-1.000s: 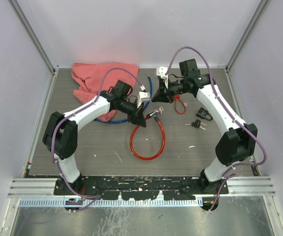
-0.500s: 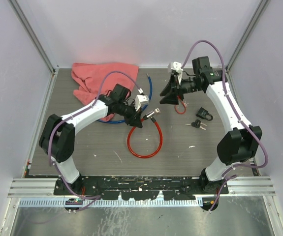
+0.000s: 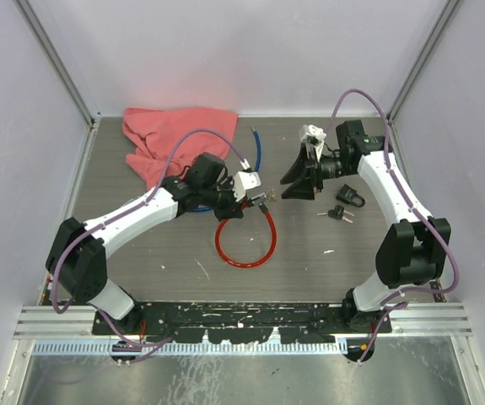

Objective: Lock with the key
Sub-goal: Lock the lock.

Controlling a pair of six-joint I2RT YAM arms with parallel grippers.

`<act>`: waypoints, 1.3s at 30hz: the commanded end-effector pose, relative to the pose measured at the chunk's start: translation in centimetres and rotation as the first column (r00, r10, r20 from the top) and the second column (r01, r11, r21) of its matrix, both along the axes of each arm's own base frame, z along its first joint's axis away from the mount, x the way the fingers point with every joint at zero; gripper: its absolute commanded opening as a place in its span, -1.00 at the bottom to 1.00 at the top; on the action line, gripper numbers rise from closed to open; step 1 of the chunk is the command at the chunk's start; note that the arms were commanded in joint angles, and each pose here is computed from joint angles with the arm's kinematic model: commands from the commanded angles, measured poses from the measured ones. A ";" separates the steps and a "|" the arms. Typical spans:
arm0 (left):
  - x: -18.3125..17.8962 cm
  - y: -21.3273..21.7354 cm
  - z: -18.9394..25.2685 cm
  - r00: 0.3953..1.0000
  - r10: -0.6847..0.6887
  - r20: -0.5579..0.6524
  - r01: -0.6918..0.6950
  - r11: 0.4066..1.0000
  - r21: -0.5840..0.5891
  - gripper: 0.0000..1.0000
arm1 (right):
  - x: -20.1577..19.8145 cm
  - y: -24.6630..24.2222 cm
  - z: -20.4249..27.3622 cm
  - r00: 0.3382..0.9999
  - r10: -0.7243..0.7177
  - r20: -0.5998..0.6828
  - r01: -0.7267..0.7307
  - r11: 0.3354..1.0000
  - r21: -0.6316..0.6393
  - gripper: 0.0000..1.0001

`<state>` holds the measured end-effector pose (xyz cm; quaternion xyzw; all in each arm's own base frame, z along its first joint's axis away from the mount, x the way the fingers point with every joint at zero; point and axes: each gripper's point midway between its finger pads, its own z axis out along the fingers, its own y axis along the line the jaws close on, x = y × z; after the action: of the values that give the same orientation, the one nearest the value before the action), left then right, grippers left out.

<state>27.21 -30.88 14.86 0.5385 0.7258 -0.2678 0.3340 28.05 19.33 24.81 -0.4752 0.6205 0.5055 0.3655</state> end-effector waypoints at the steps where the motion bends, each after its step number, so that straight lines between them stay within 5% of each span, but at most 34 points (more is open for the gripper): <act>1: 2.0 -0.1 4.6 0.980 0.016 0.197 -0.011 1.000 -0.024 -1.00 | -1.0 0.4 3.4 0.983 0.038 0.182 -0.050 0.997 0.062 0.23; 17: 2.2 1.9 7.3 0.880 -0.021 0.474 -0.092 0.972 0.214 -1.00 | 0.7 0.7 3.3 0.932 0.054 0.357 -0.088 0.993 0.081 0.29; 32: -0.8 1.7 2.3 0.862 -0.124 0.492 -0.089 0.917 0.388 -1.00 | -2.1 0.3 -1.1 0.944 0.105 0.312 -0.115 0.993 0.013 0.27; 39: -1.2 1.7 2.1 0.863 -0.122 0.491 -0.096 0.913 0.396 -1.00 | -4.8 0.7 -2.2 0.952 0.166 0.259 -0.175 0.984 0.012 0.04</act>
<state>25.50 -28.68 15.32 0.6674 0.6505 0.0321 0.3610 25.47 19.66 21.97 -0.5685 0.5374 0.4714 0.4072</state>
